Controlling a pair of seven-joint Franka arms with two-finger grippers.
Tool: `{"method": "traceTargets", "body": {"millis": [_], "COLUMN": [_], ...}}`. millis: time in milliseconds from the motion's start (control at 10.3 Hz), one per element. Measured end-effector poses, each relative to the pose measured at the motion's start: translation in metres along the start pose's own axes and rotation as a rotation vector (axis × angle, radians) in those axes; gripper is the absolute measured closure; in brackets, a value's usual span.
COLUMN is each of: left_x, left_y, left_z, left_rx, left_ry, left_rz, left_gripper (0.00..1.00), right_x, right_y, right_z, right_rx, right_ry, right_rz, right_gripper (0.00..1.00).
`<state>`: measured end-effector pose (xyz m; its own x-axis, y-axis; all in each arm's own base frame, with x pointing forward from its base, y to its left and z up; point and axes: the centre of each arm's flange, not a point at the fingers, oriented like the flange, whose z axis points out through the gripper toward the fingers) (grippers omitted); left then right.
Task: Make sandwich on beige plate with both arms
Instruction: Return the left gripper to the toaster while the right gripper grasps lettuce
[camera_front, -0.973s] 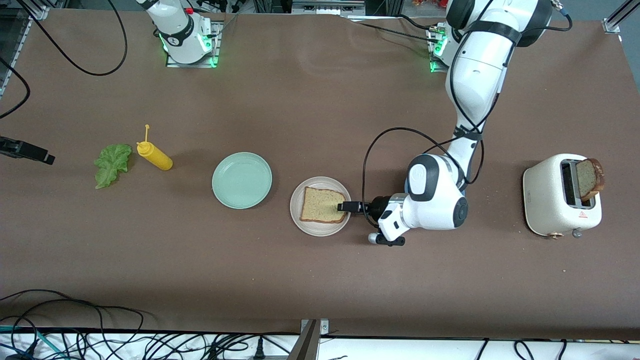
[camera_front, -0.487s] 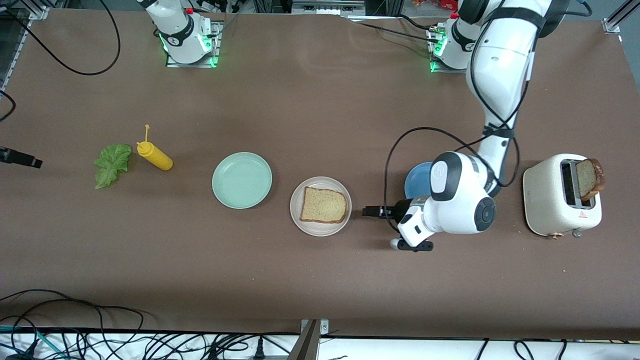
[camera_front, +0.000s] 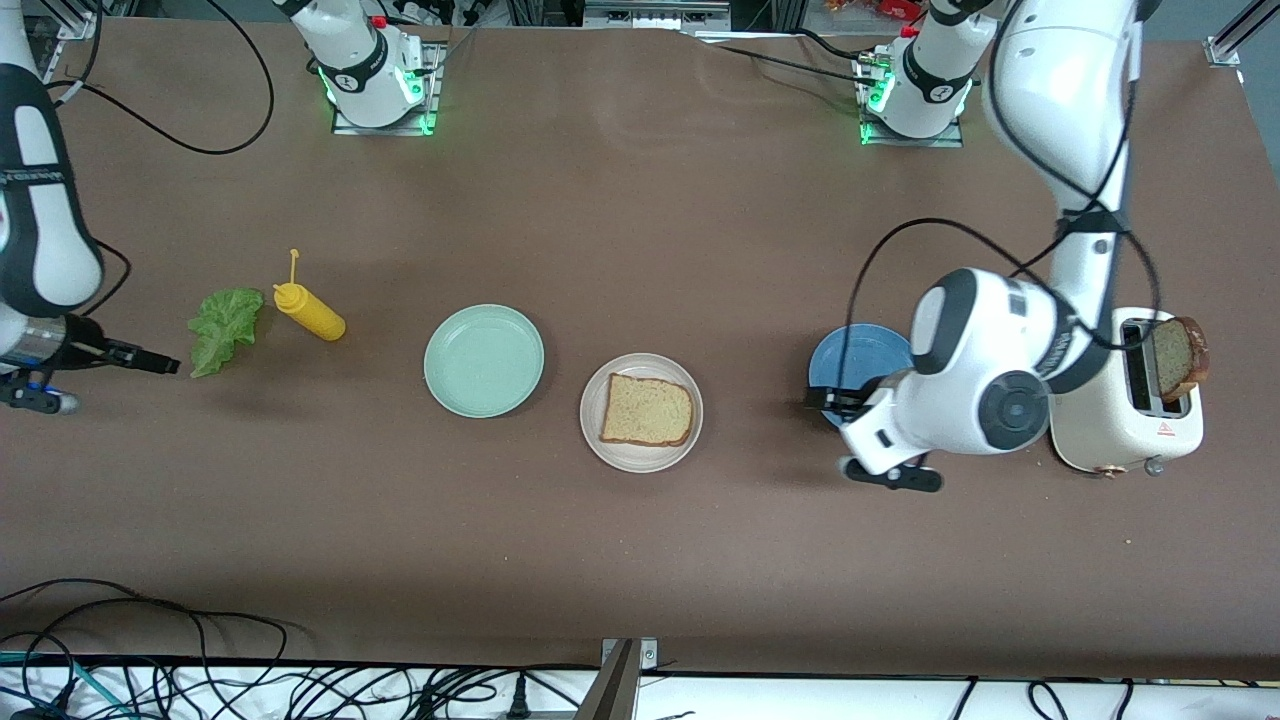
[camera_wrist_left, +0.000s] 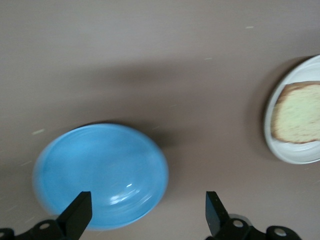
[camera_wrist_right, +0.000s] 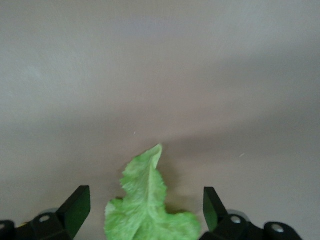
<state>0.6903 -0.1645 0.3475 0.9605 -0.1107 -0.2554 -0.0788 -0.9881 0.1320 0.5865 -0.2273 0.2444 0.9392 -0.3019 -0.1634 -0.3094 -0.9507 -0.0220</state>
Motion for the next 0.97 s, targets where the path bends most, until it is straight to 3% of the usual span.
{"method": "traceTargets", "body": {"millis": [292,584,973], "left_x": [-0.019,-0.044,-0.061], "left_y": [-0.124,-0.215,-0.249], "left_z": [-0.062,-0.099,-0.114], "left_rx": [0.0,0.121,0.168], "left_ry": [0.036,0.073,0.053], "left_rz": [-0.158,-0.257,-0.148], "left_gripper": [0.0,0.0,0.0], "right_x": [-0.016,-0.027,-0.03], "right_y": [-0.028,-0.026,-0.009], "right_z": [0.028,0.045,0.048], "right_rx": [-0.008,-0.012,-0.083], "right_ry": [-0.062,-0.101,-0.106], "right_rz": [0.098,0.123,0.115], "right_gripper": [0.0,0.0,0.0]}}
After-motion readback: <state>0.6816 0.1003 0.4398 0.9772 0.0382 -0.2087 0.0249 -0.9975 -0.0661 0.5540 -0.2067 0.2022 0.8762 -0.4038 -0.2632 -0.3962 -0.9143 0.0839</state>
